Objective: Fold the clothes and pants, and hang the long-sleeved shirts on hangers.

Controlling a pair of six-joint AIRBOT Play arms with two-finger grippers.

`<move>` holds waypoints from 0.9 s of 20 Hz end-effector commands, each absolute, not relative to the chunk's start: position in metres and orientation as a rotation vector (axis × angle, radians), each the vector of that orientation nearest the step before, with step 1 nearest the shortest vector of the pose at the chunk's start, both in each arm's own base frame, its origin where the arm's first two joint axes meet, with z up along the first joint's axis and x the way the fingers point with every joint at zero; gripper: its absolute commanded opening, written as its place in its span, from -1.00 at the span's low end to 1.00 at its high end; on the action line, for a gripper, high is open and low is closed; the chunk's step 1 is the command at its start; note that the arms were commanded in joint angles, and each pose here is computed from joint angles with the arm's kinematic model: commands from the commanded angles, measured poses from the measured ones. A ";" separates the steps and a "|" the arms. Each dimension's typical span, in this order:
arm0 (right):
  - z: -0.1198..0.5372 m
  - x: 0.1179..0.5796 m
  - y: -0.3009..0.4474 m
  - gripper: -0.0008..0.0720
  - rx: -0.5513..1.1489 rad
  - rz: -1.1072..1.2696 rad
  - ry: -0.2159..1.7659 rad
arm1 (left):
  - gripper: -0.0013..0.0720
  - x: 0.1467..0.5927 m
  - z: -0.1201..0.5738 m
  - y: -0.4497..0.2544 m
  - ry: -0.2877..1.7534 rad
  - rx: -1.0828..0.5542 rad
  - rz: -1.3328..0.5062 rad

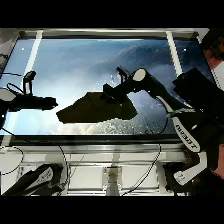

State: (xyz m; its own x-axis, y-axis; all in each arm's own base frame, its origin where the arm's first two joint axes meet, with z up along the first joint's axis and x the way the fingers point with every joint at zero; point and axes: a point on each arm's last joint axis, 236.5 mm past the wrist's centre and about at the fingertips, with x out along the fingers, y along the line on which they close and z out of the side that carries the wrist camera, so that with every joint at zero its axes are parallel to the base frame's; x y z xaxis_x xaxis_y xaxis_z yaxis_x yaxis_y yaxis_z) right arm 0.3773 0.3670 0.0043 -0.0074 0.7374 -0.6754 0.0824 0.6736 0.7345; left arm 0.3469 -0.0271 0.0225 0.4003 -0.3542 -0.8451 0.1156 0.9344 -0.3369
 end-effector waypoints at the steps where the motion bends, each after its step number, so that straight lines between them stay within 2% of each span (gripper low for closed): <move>1: -0.022 0.384 0.381 -0.01 0.823 0.447 1.544 | -0.85 0.350 0.027 -0.033 1.105 -0.274 -0.314; 5: -0.045 0.360 0.395 -0.01 0.808 0.415 1.641 | -0.85 0.351 0.027 -0.034 1.100 -0.277 -0.314; 12: -0.059 0.366 0.410 -0.01 0.814 0.385 1.588 | -0.85 0.351 0.028 -0.034 1.100 -0.278 -0.314; 18: -0.079 0.376 0.386 -0.01 0.848 0.150 1.583 | -0.85 0.351 0.028 -0.034 1.100 -0.279 -0.314</move>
